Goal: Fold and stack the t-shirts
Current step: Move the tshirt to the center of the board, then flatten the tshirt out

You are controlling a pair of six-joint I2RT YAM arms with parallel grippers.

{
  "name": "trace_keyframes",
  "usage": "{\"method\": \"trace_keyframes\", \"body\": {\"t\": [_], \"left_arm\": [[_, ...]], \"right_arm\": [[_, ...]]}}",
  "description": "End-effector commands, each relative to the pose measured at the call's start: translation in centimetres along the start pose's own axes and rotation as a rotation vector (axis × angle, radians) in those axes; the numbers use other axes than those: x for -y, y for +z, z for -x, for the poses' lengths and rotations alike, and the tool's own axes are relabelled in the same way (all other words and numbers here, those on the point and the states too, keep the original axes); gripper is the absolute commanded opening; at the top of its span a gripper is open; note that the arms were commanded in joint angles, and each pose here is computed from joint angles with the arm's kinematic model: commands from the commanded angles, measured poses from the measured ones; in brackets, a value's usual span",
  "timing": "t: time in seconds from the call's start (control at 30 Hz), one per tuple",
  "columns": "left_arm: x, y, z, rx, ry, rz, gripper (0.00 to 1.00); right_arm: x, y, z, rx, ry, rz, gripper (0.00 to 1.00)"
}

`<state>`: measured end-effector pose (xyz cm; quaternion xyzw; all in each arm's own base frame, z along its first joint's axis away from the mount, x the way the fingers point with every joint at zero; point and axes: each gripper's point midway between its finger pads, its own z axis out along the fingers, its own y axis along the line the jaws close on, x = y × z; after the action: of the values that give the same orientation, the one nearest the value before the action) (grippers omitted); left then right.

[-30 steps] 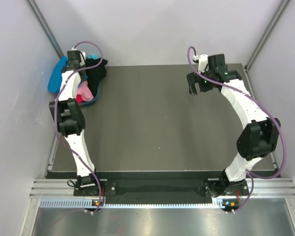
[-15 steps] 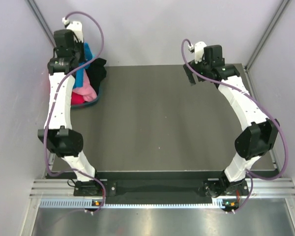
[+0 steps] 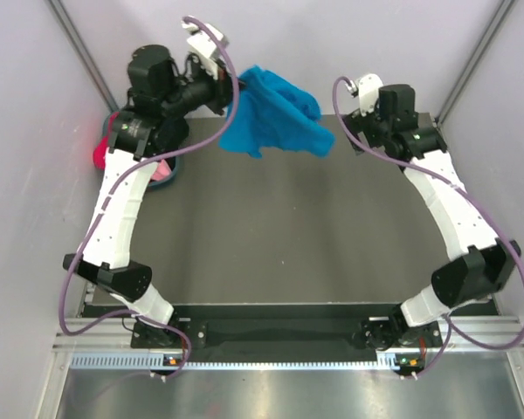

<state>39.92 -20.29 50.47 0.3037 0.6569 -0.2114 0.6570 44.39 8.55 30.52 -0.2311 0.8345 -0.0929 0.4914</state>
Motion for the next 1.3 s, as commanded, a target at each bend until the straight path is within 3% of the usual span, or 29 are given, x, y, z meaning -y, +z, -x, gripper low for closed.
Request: {"method": "trace_keyframes", "body": {"t": [0.0,0.1,0.17,0.37,0.53,0.6,0.63,0.7,0.83,0.87,0.93,0.97,1.03,1.1,1.13,1.17,1.23,1.27], "left_arm": [[6.7,1.7,-0.7,0.019,-0.088,-0.252,0.0],[10.4,3.8,-5.2,-0.084,-0.203,-0.363,0.0],[12.6,5.2,-9.2,-0.176,-0.302,-0.431,0.0],[14.4,10.0,-19.2,-0.365,-0.483,-0.472,0.0],[13.6,14.5,-23.6,-0.414,-0.535,-0.435,0.0],[11.2,16.9,-23.7,-0.398,-0.509,-0.348,0.17],[9.3,17.9,-22.6,-0.36,-0.482,-0.271,0.39],[6.2,18.3,-21.7,-0.319,-0.436,-0.167,0.49],[-0.1,15.8,-20.8,-0.323,-0.319,0.092,0.55],[-2.6,13.8,-19.6,-0.31,-0.302,0.19,0.55],[-4.0,11.1,-22.3,-0.389,-0.318,0.253,0.55],[-5.8,8.8,-21.3,-0.379,-0.311,0.296,0.55],[-5.7,5.7,-24.4,-0.471,-0.35,0.296,0.54],[-6.5,2.4,-23.6,-0.451,-0.397,0.303,0.52],[-6.0,1.1,-25.7,-0.495,-0.434,0.311,0.52],[-6.1,-0.5,-24.8,-0.468,-0.464,0.337,0.52],[-4.4,-2.4,-28.0,-0.515,-0.521,0.348,0.49],[-3.7,-3.4,-27.4,-0.488,-0.548,0.356,0.49]], "right_arm": [[2.6,-5.8,1.1,0.088,-0.072,-0.05,1.0],[1.5,-8.6,-1.6,0.108,-0.167,-0.01,1.0],[1.6,-11.5,-1.6,0.188,-0.209,-0.015,0.99],[0.5,-13.3,-5.4,0.153,-0.199,0.0,0.98],[-1.2,-13.0,-6.5,0.159,-0.207,0.068,0.98],[-1.8,-12.7,-6.5,0.162,-0.236,0.103,0.98],[-2.8,-12.3,-6.3,0.176,-0.259,0.152,0.97],[-4.1,-11.7,-6.4,0.186,-0.293,0.201,0.96],[-9.6,-9.1,-7.2,0.177,-0.393,0.38,0.95],[-11.8,-9.0,-7.3,0.186,-0.427,0.439,0.94],[-15.3,-7.8,-8.6,0.167,-0.464,0.541,0.9],[-17.3,-7.7,-8.9,0.17,-0.481,0.592,0.89],[-20.1,-6.1,-10.0,0.133,-0.473,0.661,0.85],[-22.5,-4.5,-11.2,0.079,-0.468,0.714,0.84],[-23.1,-3.6,-11.0,0.077,-0.446,0.711,0.83],[-23.6,-3.0,-11.1,0.066,-0.442,0.712,0.82],[-24.4,-0.9,-11.1,0.054,-0.437,0.688,0.81],[-24.5,-0.3,-11.1,0.052,-0.446,0.683,0.81]]}}
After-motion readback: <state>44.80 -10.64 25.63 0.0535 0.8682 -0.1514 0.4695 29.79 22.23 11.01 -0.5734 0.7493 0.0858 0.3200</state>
